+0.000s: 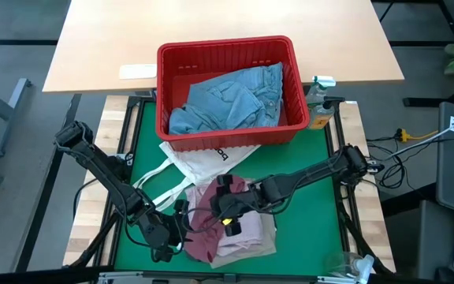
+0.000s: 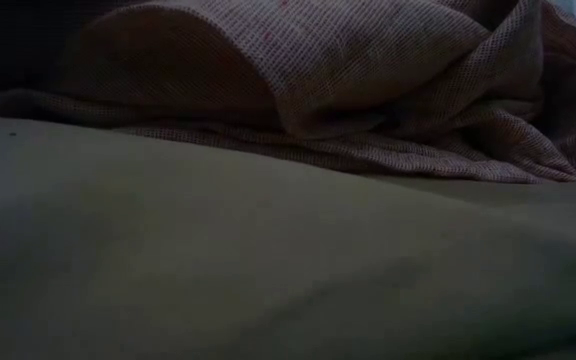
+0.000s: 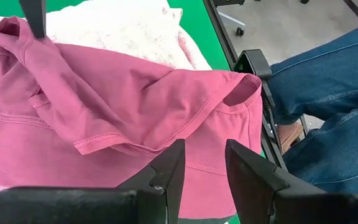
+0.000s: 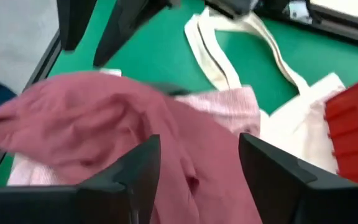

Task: Fold laundry
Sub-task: Fold the purple panty

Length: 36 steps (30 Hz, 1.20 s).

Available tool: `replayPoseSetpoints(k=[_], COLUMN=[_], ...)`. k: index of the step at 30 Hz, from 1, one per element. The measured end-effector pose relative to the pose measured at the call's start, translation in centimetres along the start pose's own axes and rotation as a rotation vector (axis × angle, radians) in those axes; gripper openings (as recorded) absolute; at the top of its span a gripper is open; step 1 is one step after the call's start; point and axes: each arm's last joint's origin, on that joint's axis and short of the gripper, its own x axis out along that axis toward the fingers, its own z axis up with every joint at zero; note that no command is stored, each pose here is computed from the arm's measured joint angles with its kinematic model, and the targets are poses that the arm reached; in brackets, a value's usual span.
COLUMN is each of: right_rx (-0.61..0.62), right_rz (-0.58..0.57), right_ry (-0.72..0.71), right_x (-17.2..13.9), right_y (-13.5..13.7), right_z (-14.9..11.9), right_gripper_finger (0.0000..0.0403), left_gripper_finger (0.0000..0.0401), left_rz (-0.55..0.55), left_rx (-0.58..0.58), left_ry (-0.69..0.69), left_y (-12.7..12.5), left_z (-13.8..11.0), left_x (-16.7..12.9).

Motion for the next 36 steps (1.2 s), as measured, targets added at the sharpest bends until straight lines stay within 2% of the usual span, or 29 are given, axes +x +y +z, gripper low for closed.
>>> replayPoseSetpoints(k=[5,12,21,29,32,36], right_rx=[-0.002,0.105,0.153,0.155,0.153,0.148], right_rz=[0.010,0.142,0.135,0.182,0.182,0.183], right_ry=[0.110,0.242,0.238,0.260,0.264,0.257], right_x=[-0.6,-0.2,0.4,2.1,2.3,2.3], right_y=[-0.5,-1.7,-2.9,-2.3,-2.3,-2.3], right_z=[-0.5,-1.7,-1.8,-2.2,-2.3,-2.2], right_gripper_finger=[0.0216,0.0214,0.0214,0.0213,0.0200,0.0153], left_gripper_finger=[0.0110,0.0110,0.0110,0.0110,0.0110,0.0110], left_rz=[0.000,0.001,0.002,0.002,0.002,0.003], left_rx=[0.000,0.000,0.000,0.000,0.000,0.000], left_ry=[0.000,0.000,0.000,-0.001,-0.001,-0.001], left_y=[0.0,0.0,0.0,0.0,0.0,0.0], left_z=[0.0,0.0,0.0,0.0,0.0,0.0], left_x=[0.0,0.0,0.0,0.0,0.0,0.0])
